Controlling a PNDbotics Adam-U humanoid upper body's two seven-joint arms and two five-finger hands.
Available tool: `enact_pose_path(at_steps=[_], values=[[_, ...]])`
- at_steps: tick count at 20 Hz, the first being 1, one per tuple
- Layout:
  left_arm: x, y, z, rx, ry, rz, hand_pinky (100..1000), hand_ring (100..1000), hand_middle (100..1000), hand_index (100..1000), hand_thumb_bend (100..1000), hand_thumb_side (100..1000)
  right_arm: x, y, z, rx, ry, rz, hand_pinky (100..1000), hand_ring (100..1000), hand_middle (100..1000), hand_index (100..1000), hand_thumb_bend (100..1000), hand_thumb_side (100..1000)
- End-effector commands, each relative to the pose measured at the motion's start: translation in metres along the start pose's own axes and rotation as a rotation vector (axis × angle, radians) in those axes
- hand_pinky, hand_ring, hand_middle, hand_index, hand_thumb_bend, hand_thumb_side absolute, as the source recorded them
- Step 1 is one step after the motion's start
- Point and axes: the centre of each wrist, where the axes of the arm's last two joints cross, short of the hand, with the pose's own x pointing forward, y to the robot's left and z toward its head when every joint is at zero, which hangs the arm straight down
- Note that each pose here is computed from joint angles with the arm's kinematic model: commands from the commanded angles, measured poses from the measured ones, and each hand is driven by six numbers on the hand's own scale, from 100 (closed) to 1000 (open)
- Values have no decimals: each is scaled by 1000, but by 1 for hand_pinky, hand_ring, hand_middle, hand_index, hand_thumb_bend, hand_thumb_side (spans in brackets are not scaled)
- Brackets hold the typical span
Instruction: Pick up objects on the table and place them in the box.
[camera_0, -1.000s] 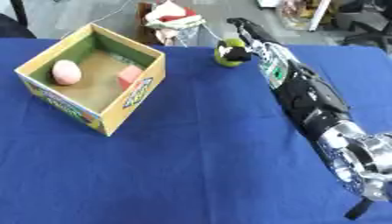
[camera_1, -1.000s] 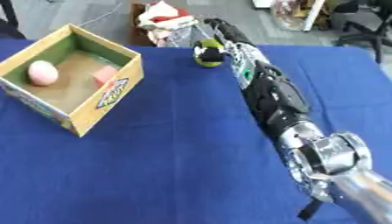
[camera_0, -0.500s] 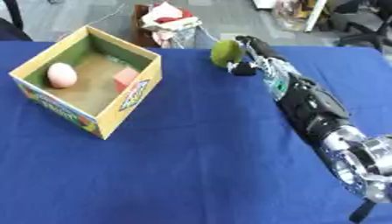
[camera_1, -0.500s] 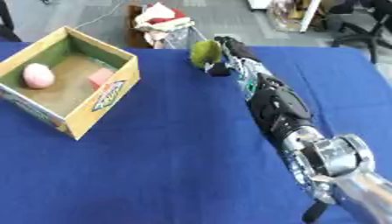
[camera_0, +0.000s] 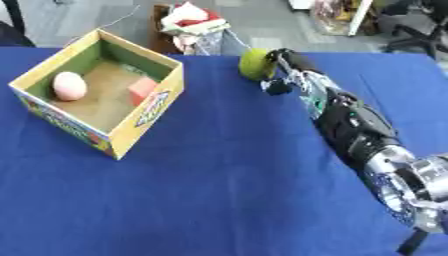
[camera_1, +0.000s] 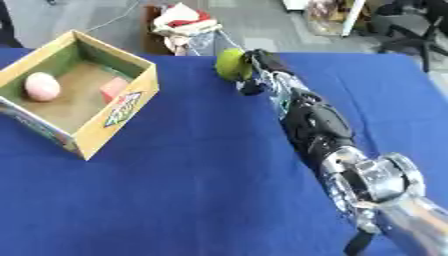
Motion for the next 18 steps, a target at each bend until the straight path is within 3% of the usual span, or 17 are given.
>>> enact_pose_path(at_steps=[1,5,7,11,18], values=[[5,4,-3,-11,-20,-12,457,598,570,744,292,371,16,-22,-8,-113,-56,-21,848,815,692,622,100,100],[5,4,-3,-10,-20,-10,457,599,571,744,290,373,29,-30,-10,-211,-108,-47,848,807,664,402,100,100],[4,4,-3,-8,-19,-10,457,599,571,744,291,372,35,-34,-11,-241,-137,-56,847,800,652,334,100,100],[4,4,-3,-6,-18,-10,457,599,571,744,290,372,62,-47,-16,-280,-236,-60,846,799,651,324,100,100],[4,5,-2,-4,-17,-11,457,598,571,744,291,370,125,-81,-15,-327,-526,-27,844,800,654,327,100,100]])
